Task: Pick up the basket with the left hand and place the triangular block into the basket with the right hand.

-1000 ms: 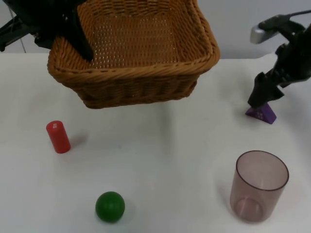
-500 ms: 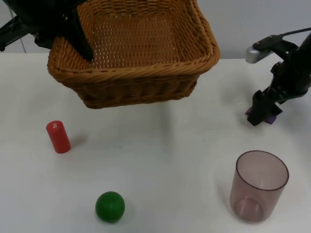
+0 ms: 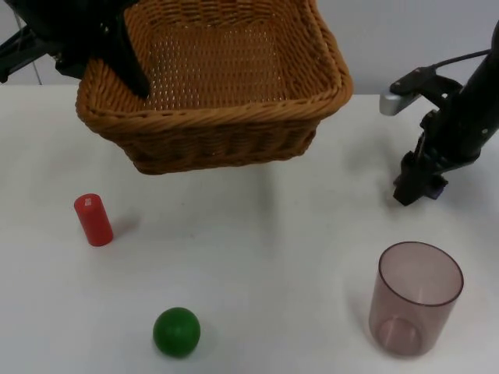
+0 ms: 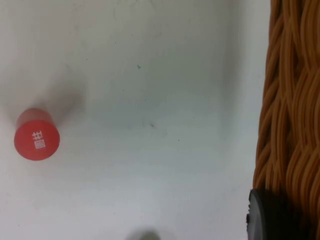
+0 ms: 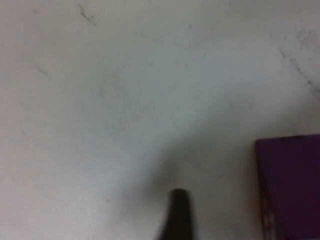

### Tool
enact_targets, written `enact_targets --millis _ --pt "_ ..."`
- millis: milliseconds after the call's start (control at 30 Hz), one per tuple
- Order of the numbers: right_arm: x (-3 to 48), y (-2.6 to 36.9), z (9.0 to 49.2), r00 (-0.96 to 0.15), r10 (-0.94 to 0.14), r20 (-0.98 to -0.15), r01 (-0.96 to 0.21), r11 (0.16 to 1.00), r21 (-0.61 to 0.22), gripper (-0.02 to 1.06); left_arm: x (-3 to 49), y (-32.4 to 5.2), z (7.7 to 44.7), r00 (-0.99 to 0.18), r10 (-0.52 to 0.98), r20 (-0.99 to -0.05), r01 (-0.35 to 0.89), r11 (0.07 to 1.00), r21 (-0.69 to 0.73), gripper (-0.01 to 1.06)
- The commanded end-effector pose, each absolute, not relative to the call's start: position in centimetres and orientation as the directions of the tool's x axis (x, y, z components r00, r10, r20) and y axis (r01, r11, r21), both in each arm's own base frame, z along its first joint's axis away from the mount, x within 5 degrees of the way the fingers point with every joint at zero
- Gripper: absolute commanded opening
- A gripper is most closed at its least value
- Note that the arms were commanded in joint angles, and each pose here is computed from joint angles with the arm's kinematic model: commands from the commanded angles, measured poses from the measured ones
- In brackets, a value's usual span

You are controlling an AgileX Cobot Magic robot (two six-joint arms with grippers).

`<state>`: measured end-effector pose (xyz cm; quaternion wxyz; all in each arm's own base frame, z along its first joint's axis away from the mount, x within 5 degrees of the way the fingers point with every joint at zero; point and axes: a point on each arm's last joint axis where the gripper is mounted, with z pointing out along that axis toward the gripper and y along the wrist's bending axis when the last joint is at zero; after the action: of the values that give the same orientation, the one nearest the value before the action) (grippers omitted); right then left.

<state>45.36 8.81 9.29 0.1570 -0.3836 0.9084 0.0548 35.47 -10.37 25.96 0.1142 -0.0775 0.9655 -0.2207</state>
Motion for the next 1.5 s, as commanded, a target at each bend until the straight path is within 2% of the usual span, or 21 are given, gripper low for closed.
enact_targets --millis 0,33,67,200,300,433,567,600,767,800,900,967,1000,1100,1233,1300,1467 --pt "45.3 9.0 9.0 -0.655 -0.688 -0.312 -0.720 0.694 -0.020 0.51 35.3 -10.4 26.7 -0.956 -0.215 -0.198 -0.102 0.880 -0.464 0.00" --pt "45.3 8.9 9.0 -0.660 -0.685 -0.309 -0.714 0.700 -0.026 0.40 35.3 -10.4 26.7 -0.956 -0.215 -0.198 -0.102 0.880 -0.464 0.00" --pt "45.3 8.9 9.0 -0.660 -0.685 -0.309 -0.714 0.700 -0.026 0.40 35.3 -10.4 26.7 -0.956 -0.215 -0.198 -0.102 0.880 -0.464 0.00" --pt "45.5 8.6 9.2 -0.710 -0.635 -0.306 -0.656 0.754 -0.041 0.00 35.3 -10.5 26.7 -0.956 -0.217 -0.196 -0.103 0.878 -0.468 0.00" --pt "45.5 8.5 9.9 -0.744 -0.590 -0.313 -0.611 0.791 -0.040 0.00 35.3 -10.5 26.8 -0.956 -0.220 -0.194 -0.106 0.875 -0.472 0.00" --pt "45.5 8.6 12.7 -0.752 -0.555 -0.355 -0.579 0.814 -0.046 0.00 35.3 -10.6 26.8 -0.956 -0.223 -0.189 -0.109 0.872 -0.477 0.00" --pt "44.9 8.5 18.4 -0.745 -0.494 -0.449 -0.525 0.849 -0.062 0.00 35.4 -10.5 26.8 -0.953 -0.228 -0.199 -0.108 0.871 -0.479 0.00" --pt "44.9 8.5 18.4 -0.745 -0.494 -0.449 -0.525 0.849 -0.062 0.00 35.4 -10.5 26.8 -0.953 -0.228 -0.199 -0.108 0.871 -0.479 0.00" --pt "42.4 8.2 27.1 -0.717 -0.398 -0.573 -0.450 0.891 -0.055 0.00 35.3 -10.8 26.8 -0.955 -0.222 -0.198 -0.103 0.871 -0.481 0.00" --pt "42.4 8.2 27.1 -0.717 -0.398 -0.573 -0.450 0.891 -0.055 0.00 35.3 -10.8 26.8 -0.955 -0.222 -0.198 -0.103 0.871 -0.481 0.00" --pt "39.8 7.8 32.5 -0.674 -0.357 -0.647 -0.423 0.904 -0.058 0.00 35.1 -11.7 26.8 -0.958 -0.195 -0.208 -0.075 0.876 -0.476 0.00" --pt "39.0 7.7 33.9 -0.660 -0.338 -0.671 -0.410 0.910 -0.055 0.00 35.0 -12.2 26.8 -0.958 -0.186 -0.217 -0.063 0.877 -0.476 0.00" --pt "37.6 7.5 36.3 -0.627 -0.323 -0.709 -0.403 0.913 -0.060 0.00 34.9 -12.8 26.9 -0.957 -0.174 -0.233 -0.044 0.878 -0.476 0.00" --pt "34.9 8.2 39.8 -0.558 -0.309 -0.770 -0.411 0.909 -0.067 0.00 34.7 -13.8 26.8 -0.956 -0.171 -0.237 -0.036 0.875 -0.483 0.00" --pt "32.6 10.2 41.8 -0.499 -0.322 -0.805 -0.463 0.884 -0.066 0.00 34.5 -14.8 26.5 -0.965 -0.153 -0.213 -0.029 0.869 -0.493 0.00" --pt "32.1 11.0 42.1 -0.485 -0.334 -0.809 -0.486 0.871 -0.068 0.00 34.4 -15.1 26.3 -0.968 -0.147 -0.204 -0.027 0.868 -0.496 0.00" --pt "30.9 16.8 41.6 -0.398 -0.393 -0.829 -0.616 0.784 -0.075 0.00 34.0 -16.0 26.3 -0.972 -0.124 -0.199 -0.008 0.866 -0.500 0.00"
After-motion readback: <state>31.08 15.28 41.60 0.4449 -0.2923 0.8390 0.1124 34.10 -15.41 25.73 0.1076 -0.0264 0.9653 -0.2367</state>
